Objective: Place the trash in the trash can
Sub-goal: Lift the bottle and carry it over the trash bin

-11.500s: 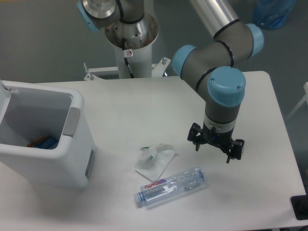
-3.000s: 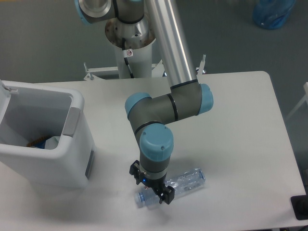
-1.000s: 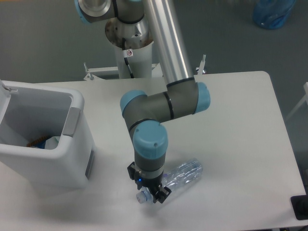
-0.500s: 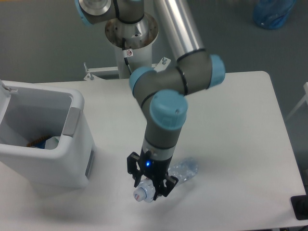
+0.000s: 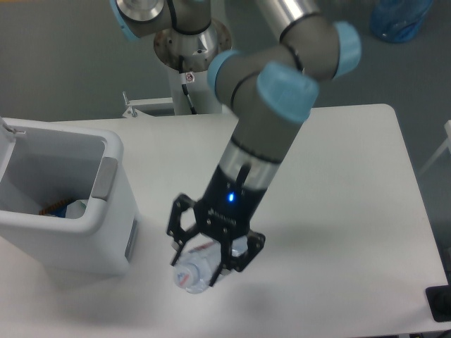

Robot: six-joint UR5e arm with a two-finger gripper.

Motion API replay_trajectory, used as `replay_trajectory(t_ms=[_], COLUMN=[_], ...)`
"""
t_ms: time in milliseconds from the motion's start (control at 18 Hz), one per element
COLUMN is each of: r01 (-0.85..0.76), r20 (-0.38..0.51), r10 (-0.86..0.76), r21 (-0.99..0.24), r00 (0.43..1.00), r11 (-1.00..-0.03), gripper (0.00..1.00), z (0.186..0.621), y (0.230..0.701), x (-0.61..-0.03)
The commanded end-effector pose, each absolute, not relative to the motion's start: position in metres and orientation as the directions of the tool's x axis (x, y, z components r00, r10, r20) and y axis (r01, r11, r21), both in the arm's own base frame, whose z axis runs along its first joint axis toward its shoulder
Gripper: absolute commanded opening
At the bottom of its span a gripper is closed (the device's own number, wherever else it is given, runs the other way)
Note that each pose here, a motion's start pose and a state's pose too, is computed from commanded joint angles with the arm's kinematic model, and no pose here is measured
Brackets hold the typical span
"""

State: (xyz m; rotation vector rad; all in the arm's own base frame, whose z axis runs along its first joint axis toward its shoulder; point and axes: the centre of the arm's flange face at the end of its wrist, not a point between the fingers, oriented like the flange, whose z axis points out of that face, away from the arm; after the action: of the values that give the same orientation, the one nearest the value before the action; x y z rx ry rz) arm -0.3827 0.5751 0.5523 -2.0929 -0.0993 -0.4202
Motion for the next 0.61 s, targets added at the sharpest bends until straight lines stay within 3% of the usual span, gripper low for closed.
replay_trajectory(t_ms=[611], r01=[0.192], r20=[0.326], r10=[-0.262], r21=[-0.881], r00=[0.908], r11=[-0.432], gripper=[0.45], z=[0.652], y=[0.555], x=[-0.279])
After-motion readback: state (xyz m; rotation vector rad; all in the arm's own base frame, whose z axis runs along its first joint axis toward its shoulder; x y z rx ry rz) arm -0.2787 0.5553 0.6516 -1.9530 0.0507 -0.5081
